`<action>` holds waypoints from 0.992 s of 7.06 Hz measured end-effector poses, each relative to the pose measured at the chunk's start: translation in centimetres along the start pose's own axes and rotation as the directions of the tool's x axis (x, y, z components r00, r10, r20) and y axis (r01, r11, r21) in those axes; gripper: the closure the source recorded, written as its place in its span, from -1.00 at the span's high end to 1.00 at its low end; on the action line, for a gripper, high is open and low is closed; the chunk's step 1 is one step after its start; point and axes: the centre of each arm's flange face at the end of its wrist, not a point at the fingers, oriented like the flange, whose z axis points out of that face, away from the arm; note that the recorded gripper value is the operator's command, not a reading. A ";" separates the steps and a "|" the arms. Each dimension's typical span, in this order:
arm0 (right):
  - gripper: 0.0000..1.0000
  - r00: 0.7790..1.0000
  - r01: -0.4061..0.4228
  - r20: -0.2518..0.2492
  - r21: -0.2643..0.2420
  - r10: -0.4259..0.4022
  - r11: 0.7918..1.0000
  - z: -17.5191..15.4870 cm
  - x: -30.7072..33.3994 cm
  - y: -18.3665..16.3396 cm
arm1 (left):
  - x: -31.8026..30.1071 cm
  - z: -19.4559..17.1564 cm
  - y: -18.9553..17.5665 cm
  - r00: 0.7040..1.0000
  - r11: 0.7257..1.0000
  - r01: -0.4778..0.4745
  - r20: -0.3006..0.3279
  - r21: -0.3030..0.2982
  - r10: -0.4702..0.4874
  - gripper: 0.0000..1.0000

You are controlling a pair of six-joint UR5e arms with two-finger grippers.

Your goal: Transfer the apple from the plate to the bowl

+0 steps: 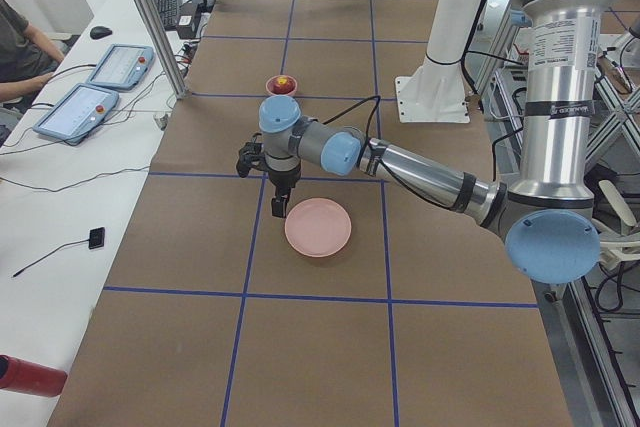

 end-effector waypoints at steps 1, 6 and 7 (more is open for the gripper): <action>1.00 1.000 0.000 -0.001 -0.001 0.000 1.000 0.0 0.0 0.0 | 0.0 0.0 0.0 1.000 1.000 -0.001 -0.001 0.001 0.001 0.96; 1.00 1.000 0.004 0.003 0.003 -0.004 1.000 -0.1 -0.7 -0.5 | 0.3 -0.3 -0.1 1.000 1.000 -0.008 -0.003 0.007 0.008 0.96; 1.00 1.000 0.005 0.005 0.003 -0.005 1.000 -0.1 -0.8 -0.5 | 0.4 -0.4 0.0 1.000 1.000 -0.010 -0.005 0.009 0.010 0.96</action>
